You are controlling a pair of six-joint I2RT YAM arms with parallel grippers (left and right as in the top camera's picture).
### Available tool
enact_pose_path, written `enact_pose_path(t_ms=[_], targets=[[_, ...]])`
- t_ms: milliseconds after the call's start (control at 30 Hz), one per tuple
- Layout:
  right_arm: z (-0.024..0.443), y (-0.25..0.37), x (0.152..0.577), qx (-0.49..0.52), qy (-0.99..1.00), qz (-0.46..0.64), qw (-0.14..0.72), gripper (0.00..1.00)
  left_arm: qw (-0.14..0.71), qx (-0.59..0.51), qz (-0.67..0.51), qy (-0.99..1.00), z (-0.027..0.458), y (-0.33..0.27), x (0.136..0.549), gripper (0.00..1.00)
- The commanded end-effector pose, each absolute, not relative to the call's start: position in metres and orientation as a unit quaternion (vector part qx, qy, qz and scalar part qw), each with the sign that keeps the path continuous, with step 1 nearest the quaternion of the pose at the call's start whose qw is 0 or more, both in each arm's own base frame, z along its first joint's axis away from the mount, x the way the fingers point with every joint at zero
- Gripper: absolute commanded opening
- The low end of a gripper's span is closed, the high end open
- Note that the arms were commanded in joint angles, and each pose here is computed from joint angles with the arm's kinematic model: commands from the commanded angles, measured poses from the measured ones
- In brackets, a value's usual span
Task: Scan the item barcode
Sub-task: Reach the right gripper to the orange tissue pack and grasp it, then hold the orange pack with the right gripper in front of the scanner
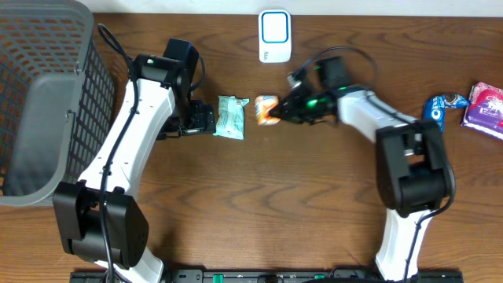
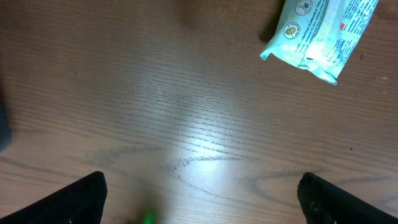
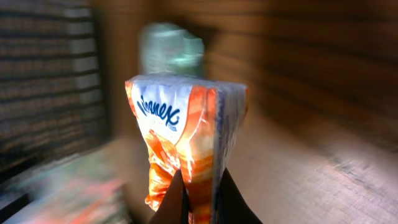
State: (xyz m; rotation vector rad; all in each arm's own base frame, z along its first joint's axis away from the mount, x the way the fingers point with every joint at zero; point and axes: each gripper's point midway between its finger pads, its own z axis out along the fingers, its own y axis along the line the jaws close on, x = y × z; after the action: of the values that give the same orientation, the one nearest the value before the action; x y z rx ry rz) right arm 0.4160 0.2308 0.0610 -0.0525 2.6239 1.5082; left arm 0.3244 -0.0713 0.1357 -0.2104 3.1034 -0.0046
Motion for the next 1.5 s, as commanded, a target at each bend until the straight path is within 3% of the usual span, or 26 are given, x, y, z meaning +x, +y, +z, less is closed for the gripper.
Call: enact_pose_path(t_ms=[0, 500, 633, 867, 967, 1133, 1233, 1333, 1467], targets=[[0.14, 0.217, 0.397, -0.105, 0.73, 0.674, 0.053, 0.01, 0.021, -0.067, 0.002, 0.998, 0.139, -0.07, 0.325, 0.98], [0.176, 0.197, 0.425, -0.137, 0.696, 0.698, 0.1, 0.01, 0.021, -0.067, 0.002, 0.998, 0.139, -0.07, 0.325, 0.98], [0.173, 0.202, 0.439, -0.093, 0.718, 0.683, 0.096, 0.01, 0.021, -0.067, 0.002, 0.998, 0.139, -0.07, 0.325, 0.98], [0.193, 0.21, 0.517, -0.007, 0.761, 0.599, 0.249, 0.02, 0.021, -0.067, 0.002, 0.998, 0.139, -0.07, 0.325, 0.98], [0.191, 0.199, 0.549, 0.038, 0.806, 0.51, 0.299, 0.02, 0.021, -0.067, 0.002, 0.998, 0.139, -0.07, 0.325, 0.98], [0.174, 0.146, 0.572, 0.109, 0.901, 0.204, 0.366, 0.01, 0.021, -0.067, 0.002, 0.998, 0.139, -0.07, 0.325, 0.98], [0.211, 0.129, 0.577, 0.055, 0.887, -0.035, 0.457, 0.01, 0.021, -0.067, 0.002, 0.998, 0.139, -0.07, 0.325, 0.98], [0.228, 0.145, 0.582, -0.024, 0.854, -0.148, 0.498, 0.01, 0.021, -0.067, 0.002, 0.998, 0.139, -0.07, 0.325, 0.98], [0.208, 0.192, 0.596, -0.163, 0.817, -0.222, 0.507, 0.02, 0.021, -0.067, 0.002, 0.998, 0.139, -0.07, 0.325, 0.98]])
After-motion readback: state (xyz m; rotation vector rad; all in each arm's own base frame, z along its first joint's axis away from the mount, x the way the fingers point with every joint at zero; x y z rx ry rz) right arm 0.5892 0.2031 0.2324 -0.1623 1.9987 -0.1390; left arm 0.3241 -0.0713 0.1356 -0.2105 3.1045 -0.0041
